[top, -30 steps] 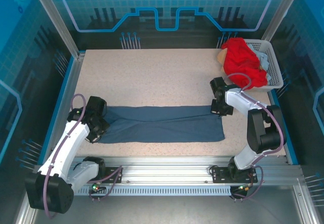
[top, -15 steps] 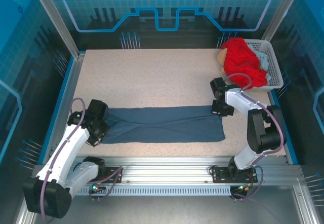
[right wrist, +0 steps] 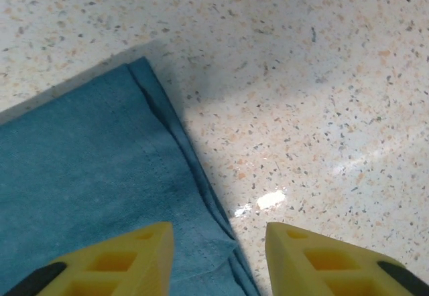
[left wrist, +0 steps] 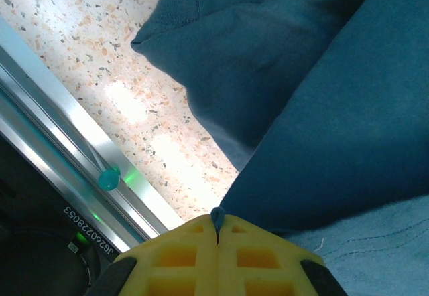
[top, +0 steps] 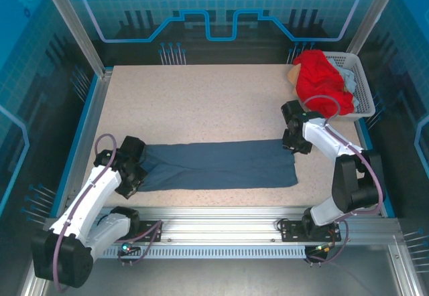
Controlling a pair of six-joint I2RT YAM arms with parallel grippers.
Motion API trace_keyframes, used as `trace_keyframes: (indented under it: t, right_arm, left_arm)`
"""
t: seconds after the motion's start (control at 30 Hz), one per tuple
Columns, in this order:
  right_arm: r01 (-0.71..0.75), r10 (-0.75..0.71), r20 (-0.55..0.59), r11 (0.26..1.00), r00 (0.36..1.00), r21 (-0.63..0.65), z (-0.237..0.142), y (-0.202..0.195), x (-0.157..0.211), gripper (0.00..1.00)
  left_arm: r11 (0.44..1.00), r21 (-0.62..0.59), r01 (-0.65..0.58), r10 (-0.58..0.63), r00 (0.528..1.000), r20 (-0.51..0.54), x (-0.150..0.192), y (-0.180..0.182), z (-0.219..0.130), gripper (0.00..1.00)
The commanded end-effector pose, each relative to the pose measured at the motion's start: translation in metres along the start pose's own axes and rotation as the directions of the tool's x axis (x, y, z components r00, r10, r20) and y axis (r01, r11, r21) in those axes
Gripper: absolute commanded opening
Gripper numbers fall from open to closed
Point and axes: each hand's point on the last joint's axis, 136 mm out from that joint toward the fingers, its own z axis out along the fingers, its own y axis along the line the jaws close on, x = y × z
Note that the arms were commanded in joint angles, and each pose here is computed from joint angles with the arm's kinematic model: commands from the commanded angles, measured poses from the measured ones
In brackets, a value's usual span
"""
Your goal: Fold and stack the t-shirts
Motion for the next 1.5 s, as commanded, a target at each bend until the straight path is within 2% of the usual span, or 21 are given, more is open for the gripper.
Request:
trace_keyframes:
  t: [0.0,0.03,0.13,0.17,0.23,0.3,0.37,0.47,0.6,0.73,0.83,1.03,1.17,1.27,1.37,1.47]
  right_arm:
    - [-0.003,0.002,-0.011,0.999,1.000,-0.045,-0.007,0.013,-0.001,0.35]
    - [0.003,-0.004,-0.014,0.998,1.000,-0.059,-0.006,0.017,0.000,0.33]
    - [0.024,-0.026,-0.014,0.995,1.000,-0.094,-0.007,0.028,0.001,0.27]
    - [0.033,-0.035,-0.013,0.994,0.999,-0.106,-0.007,0.032,0.001,0.27]
    - [0.055,-0.057,-0.016,0.988,0.998,-0.144,-0.008,0.043,0.002,0.26]
    - [0.078,-0.082,-0.014,0.981,0.997,-0.177,-0.009,0.054,0.004,0.24]
    - [0.099,-0.109,-0.032,0.966,0.993,-0.239,-0.007,0.071,0.008,0.24]
    - [0.117,-0.144,-0.077,0.953,0.987,-0.279,-0.002,0.092,0.018,0.23]
    - [0.118,-0.163,-0.129,0.947,0.978,-0.299,0.005,0.113,0.030,0.23]
    - [0.089,-0.140,-0.235,0.973,0.962,-0.214,0.028,0.112,0.031,0.23]
    - [0.069,-0.107,-0.319,0.989,0.942,-0.129,0.044,0.105,0.026,0.23]
    - [-0.020,-0.024,-0.389,0.994,0.921,-0.108,0.065,0.106,-0.003,0.22]
    - [-0.035,-0.012,-0.379,0.993,0.925,-0.116,0.078,0.113,-0.041,0.22]
    - [-0.027,-0.025,-0.354,0.989,0.935,-0.142,0.074,0.122,-0.068,0.22]
    - [-0.017,-0.033,-0.293,0.986,0.955,-0.166,0.057,0.126,-0.085,0.24]
    - [0.001,-0.048,-0.226,0.979,0.973,-0.204,0.036,0.129,-0.090,0.26]
  left_arm:
    - [0.999,-0.032,0.003,-0.003,1.000,-0.005,0.003,0.007,0.003,0.00]
    - [1.000,-0.030,0.002,-0.002,1.000,-0.008,0.003,0.006,0.003,0.01]
    - [1.000,-0.014,0.000,0.000,1.000,-0.005,0.002,0.002,-0.003,0.32]
    - [1.000,-0.002,-0.010,0.010,1.000,0.011,-0.003,-0.001,-0.008,0.39]
    - [0.999,0.028,-0.025,0.024,0.998,0.055,-0.014,-0.011,-0.023,0.45]
    - [0.997,0.069,-0.043,0.036,0.995,0.096,-0.031,-0.030,-0.038,0.45]
    - [0.991,0.127,-0.028,0.017,0.996,0.090,-0.048,-0.054,-0.043,0.43]
    - [0.978,0.207,0.034,-0.036,0.999,0.005,-0.069,-0.088,-0.030,0.40]
    - [0.983,0.176,0.052,-0.048,0.998,-0.027,-0.094,-0.112,-0.006,0.39]
    - [0.982,0.174,0.078,-0.068,0.996,-0.065,-0.112,-0.125,0.019,0.46]
    - [0.981,0.176,0.085,-0.071,0.994,-0.085,-0.124,-0.134,0.032,0.47]
    - [0.966,0.252,0.053,-0.014,0.988,-0.152,-0.144,-0.176,0.062,0.48]
    - [0.952,0.304,0.023,0.024,0.989,-0.147,-0.170,-0.207,0.066,0.47]
    - [0.946,0.325,-0.010,0.042,0.995,-0.091,-0.186,-0.216,0.048,0.48]
    - [0.949,0.313,-0.041,0.053,0.998,-0.029,-0.187,-0.203,0.025,0.48]
    - [0.951,0.308,-0.040,0.048,0.999,-0.020,-0.167,-0.177,0.011,0.46]
